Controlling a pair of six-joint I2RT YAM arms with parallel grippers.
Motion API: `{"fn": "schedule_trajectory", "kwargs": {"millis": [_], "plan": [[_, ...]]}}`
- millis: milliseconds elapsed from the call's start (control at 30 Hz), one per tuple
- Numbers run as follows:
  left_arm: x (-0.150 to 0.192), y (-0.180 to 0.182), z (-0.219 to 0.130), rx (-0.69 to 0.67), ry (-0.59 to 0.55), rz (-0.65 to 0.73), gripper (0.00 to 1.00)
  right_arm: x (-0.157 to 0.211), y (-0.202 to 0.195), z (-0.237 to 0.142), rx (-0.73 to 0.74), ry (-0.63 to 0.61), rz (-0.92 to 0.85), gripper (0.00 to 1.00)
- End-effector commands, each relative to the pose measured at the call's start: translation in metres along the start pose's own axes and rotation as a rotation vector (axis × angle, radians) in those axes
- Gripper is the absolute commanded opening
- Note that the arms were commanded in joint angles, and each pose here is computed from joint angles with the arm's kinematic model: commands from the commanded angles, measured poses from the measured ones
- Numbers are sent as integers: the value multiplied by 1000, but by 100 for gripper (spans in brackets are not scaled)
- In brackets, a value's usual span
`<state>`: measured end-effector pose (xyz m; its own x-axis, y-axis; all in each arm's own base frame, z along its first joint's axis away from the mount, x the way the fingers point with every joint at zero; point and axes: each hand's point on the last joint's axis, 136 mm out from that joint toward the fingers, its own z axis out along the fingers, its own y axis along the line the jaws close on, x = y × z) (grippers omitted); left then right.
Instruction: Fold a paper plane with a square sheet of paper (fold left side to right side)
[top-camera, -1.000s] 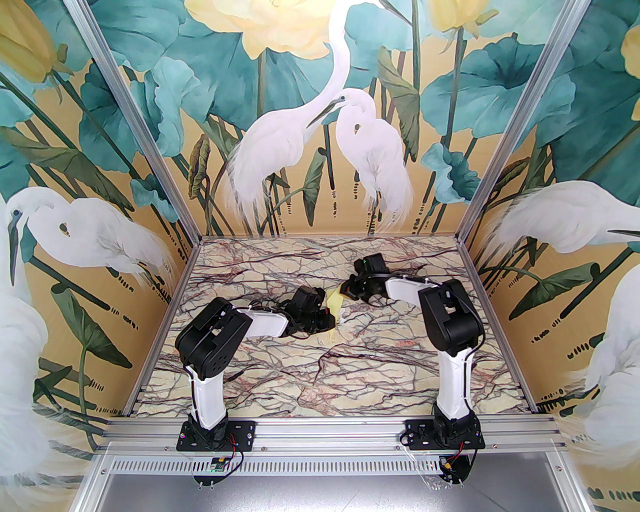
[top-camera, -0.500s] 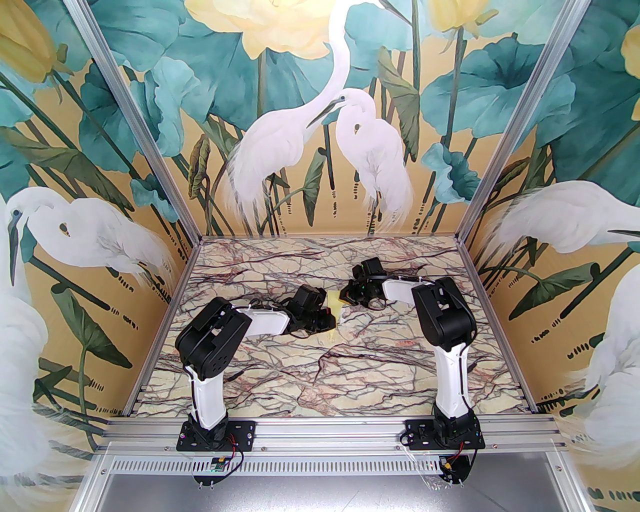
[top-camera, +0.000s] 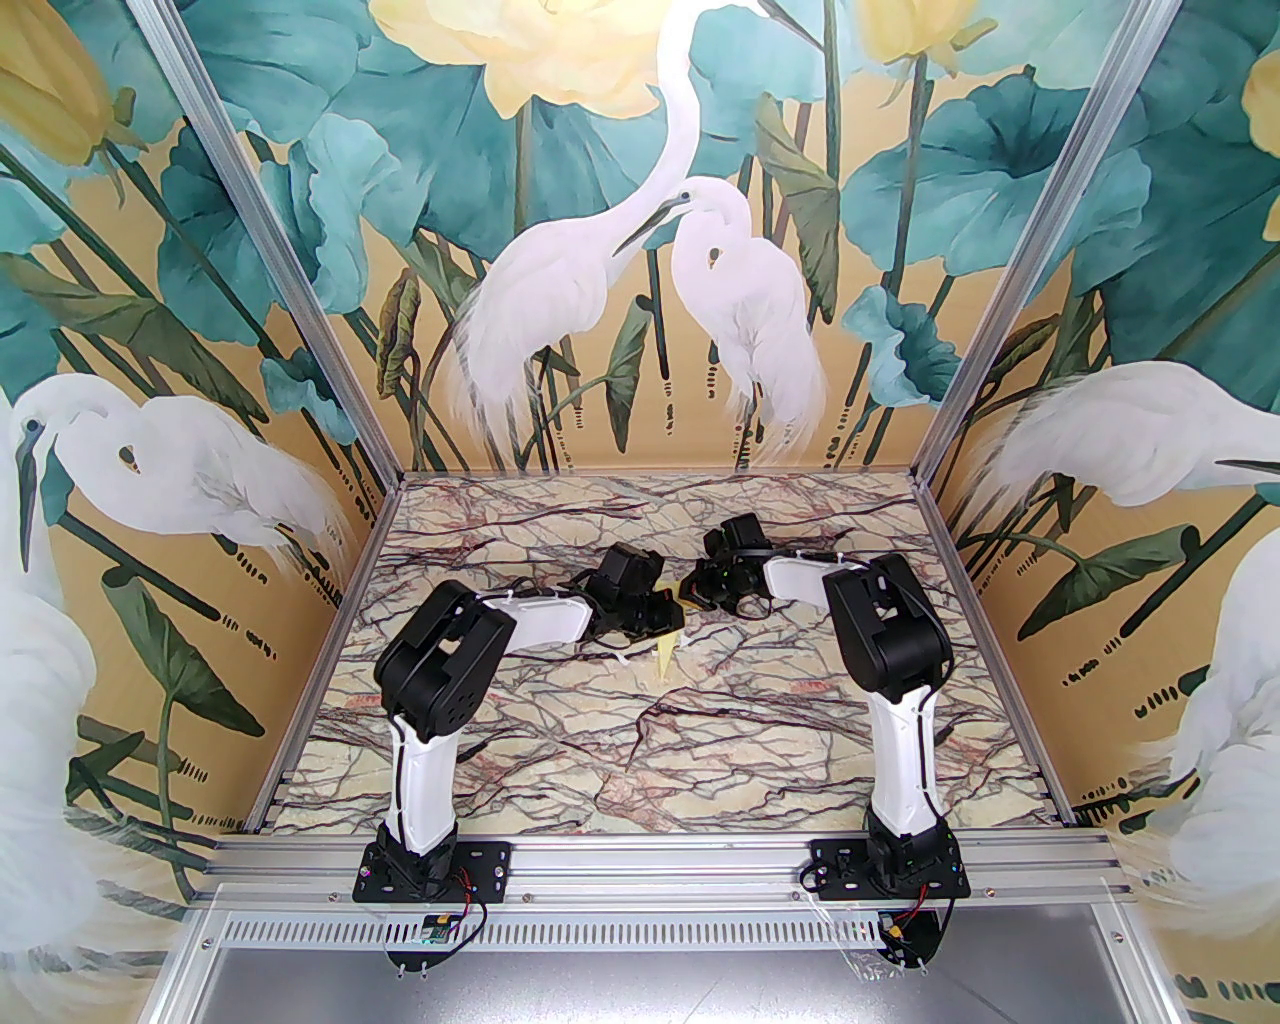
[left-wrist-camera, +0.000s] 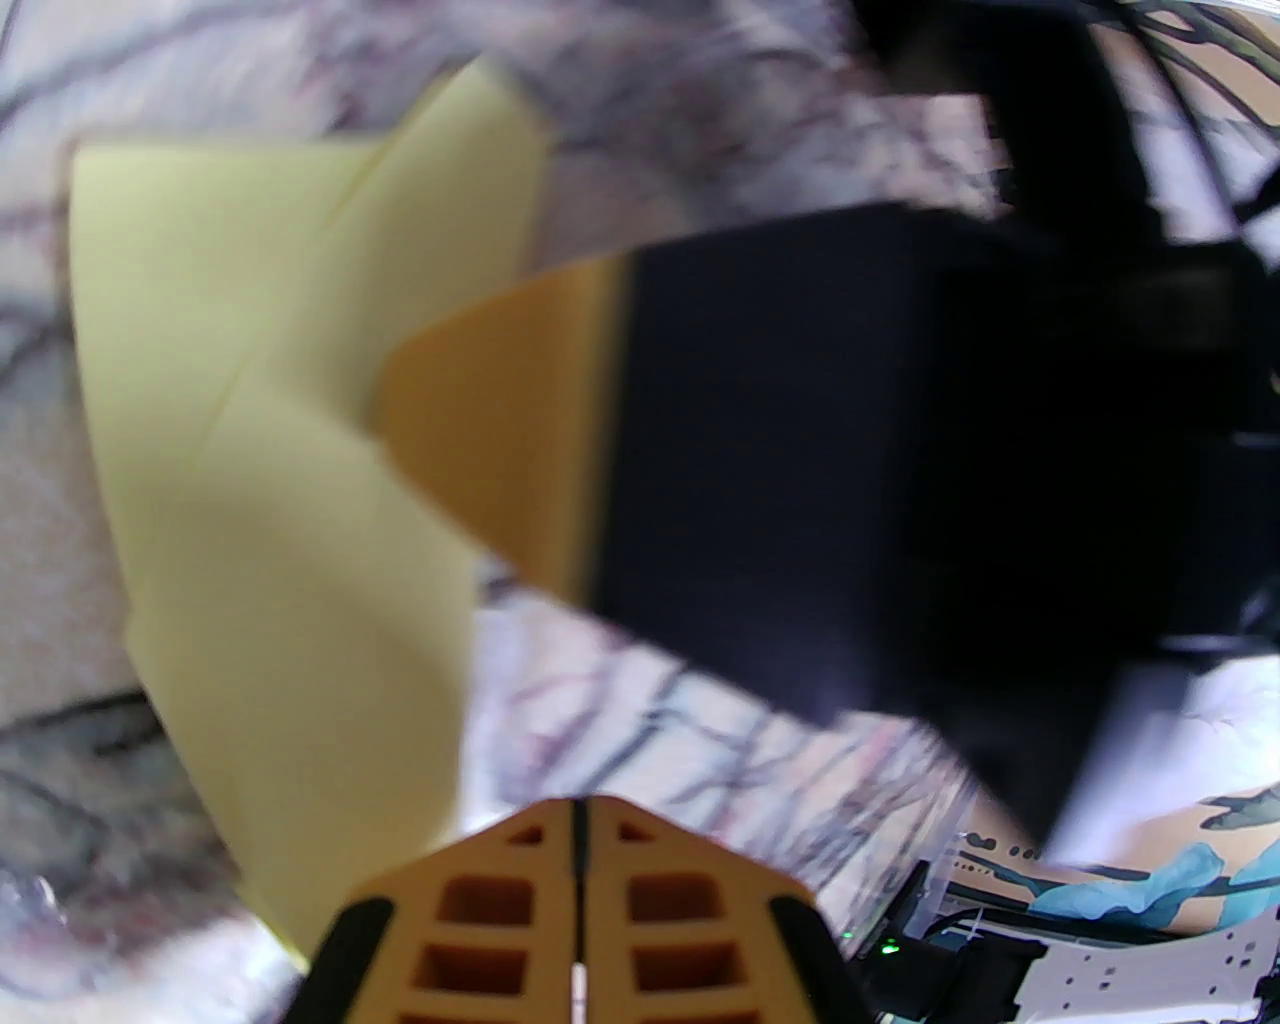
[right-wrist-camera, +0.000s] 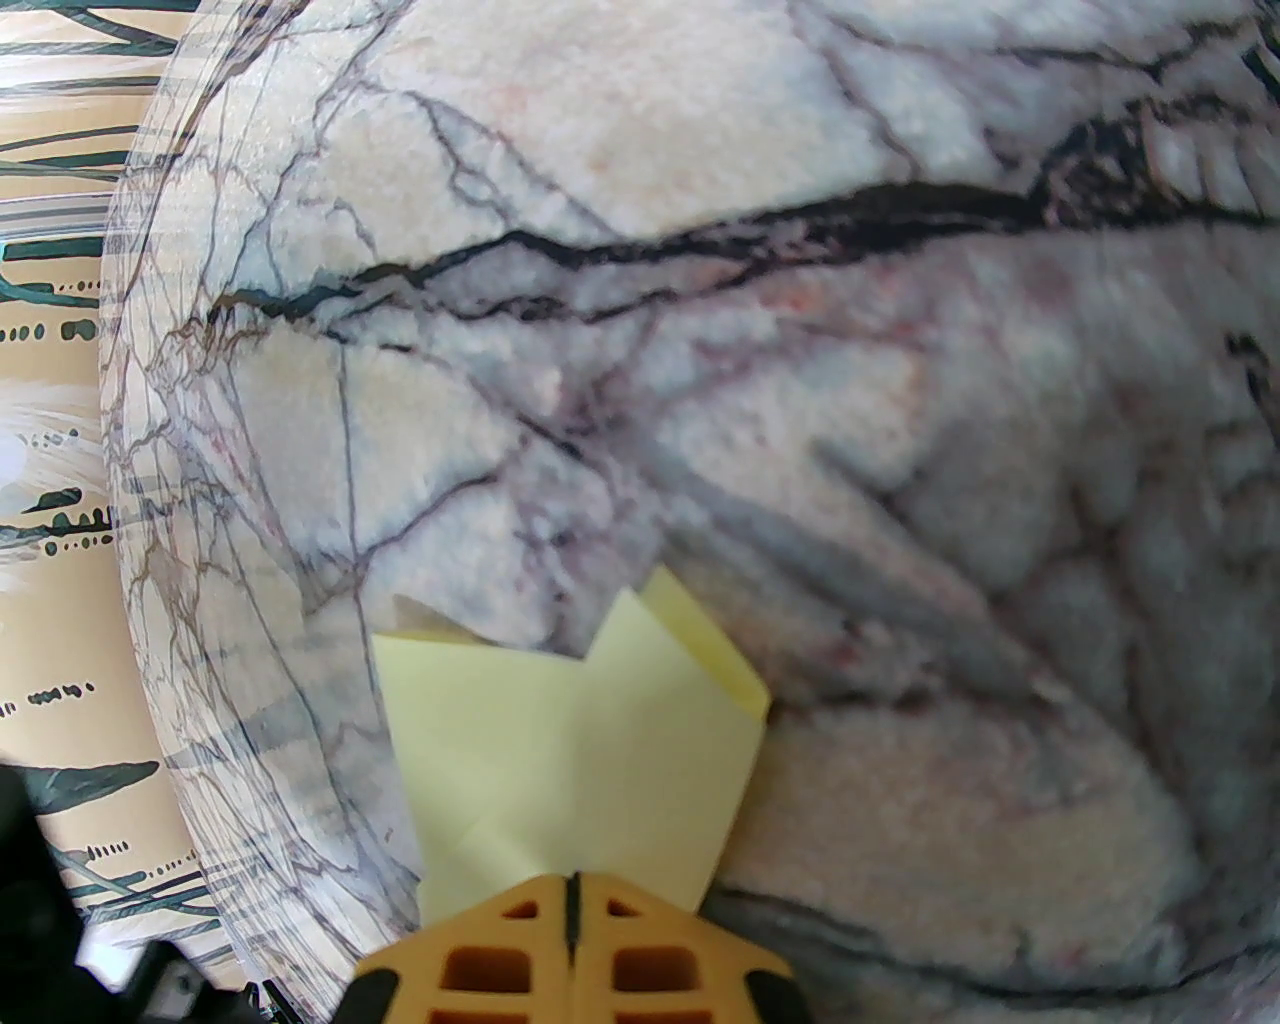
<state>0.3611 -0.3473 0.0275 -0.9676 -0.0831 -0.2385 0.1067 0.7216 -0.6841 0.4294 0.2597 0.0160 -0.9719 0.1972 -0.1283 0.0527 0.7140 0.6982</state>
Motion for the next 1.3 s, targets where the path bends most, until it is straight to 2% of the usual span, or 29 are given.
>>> {"fn": "schedule_trajectory", "kwargs": {"millis": [0,300,900,1167,1200,1267], "plan": [[16,17,6,-38,64,-6,7,11,-33,13,114,38,28,0],[54,33,-6,-58,106,-23,7,9,-43,14,169,39,45,0],[139,40,-27,-90,173,-20,7,7,-47,12,181,34,53,0],[135,22,-49,-60,122,10,6,2,-24,-4,144,-5,9,0],[131,19,-54,-57,107,12,7,1,-17,-9,137,-13,-5,0],[121,15,-64,-48,73,7,22,0,-5,-18,137,-28,-35,14]]}}
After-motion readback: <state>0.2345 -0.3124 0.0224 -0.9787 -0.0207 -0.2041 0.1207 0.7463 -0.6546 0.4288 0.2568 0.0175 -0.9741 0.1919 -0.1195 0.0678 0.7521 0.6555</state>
